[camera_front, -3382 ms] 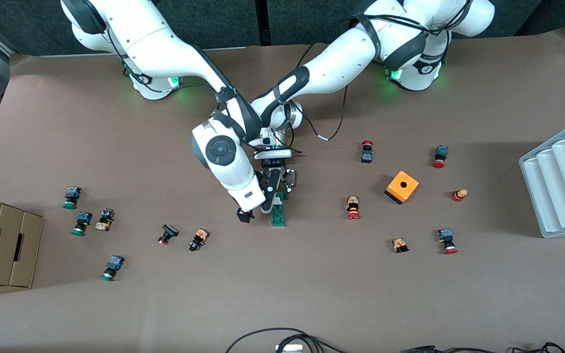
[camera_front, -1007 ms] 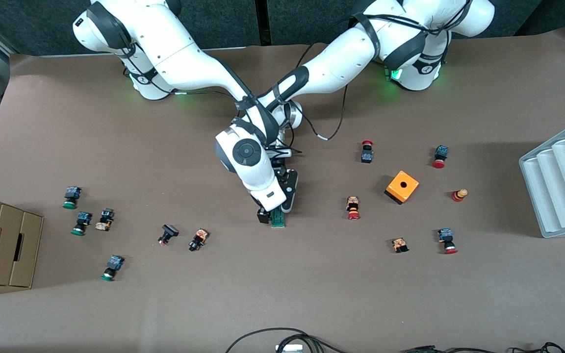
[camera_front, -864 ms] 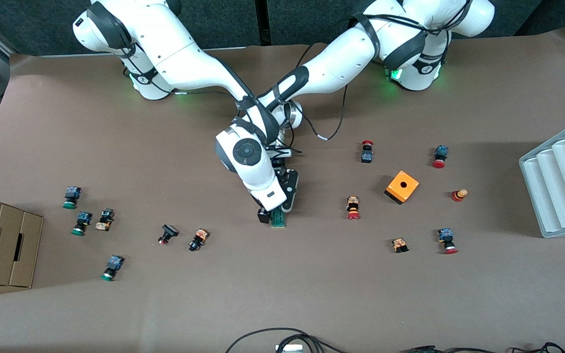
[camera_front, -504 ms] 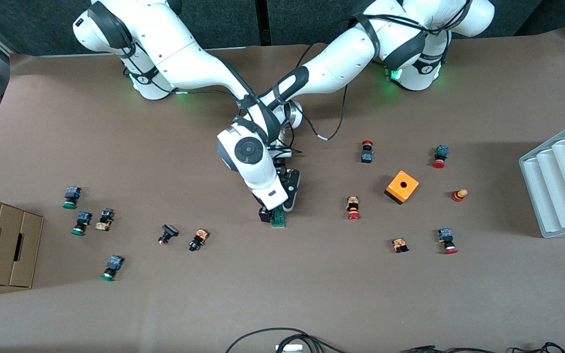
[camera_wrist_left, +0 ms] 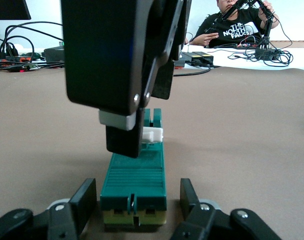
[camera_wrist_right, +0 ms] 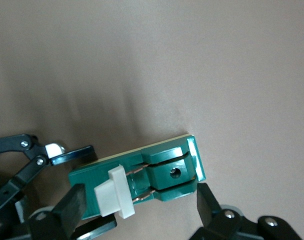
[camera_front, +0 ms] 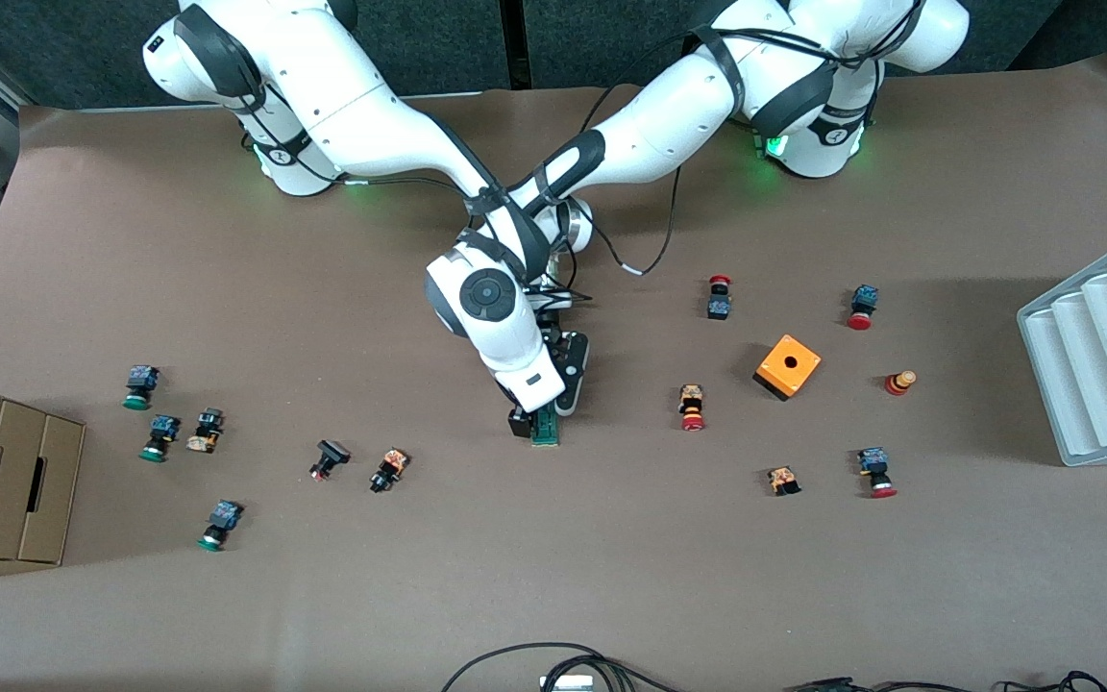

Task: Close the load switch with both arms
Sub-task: 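Push the white lever along the switch slot with the right gripper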

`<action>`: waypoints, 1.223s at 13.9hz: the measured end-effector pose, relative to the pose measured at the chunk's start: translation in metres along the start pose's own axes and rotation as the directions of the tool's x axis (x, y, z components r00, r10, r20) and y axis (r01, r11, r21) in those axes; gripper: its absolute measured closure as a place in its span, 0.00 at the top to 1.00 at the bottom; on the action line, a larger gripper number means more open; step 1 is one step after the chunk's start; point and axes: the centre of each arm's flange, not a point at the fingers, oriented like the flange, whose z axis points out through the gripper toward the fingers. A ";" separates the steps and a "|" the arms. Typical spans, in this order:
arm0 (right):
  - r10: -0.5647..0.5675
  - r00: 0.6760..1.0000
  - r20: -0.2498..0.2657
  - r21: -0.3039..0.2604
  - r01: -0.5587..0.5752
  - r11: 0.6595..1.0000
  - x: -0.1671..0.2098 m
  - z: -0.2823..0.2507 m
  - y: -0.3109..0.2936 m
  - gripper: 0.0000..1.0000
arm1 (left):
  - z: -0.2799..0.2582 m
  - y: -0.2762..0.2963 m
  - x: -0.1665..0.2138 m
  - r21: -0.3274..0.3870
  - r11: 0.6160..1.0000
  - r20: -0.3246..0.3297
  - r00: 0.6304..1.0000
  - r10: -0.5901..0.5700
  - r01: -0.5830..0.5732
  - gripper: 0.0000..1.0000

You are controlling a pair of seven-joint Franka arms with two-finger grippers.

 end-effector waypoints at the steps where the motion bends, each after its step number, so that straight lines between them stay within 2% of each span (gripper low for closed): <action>1: 0.001 1.000 0.000 -0.002 -0.001 1.000 0.000 0.000 0.001 0.97 | 0.000 0.000 0.000 0.000 1.000 0.000 1.000 0.000 0.000 0.75; 9: -0.003 1.000 -0.002 -0.005 0.003 1.000 0.001 -0.001 0.000 0.81 | 0.000 0.000 0.000 0.001 1.000 -0.001 1.000 0.000 0.000 0.72; 11: -0.007 1.000 -0.003 -0.003 0.007 1.000 0.003 -0.001 -0.002 0.73 | 0.000 0.000 0.000 0.001 1.000 -0.002 1.000 0.000 0.000 0.72; 17: -0.010 1.000 -0.002 -0.002 0.010 1.000 0.004 -0.001 -0.004 0.66 | 0.000 0.000 0.000 0.001 1.000 -0.002 1.000 0.000 0.000 0.72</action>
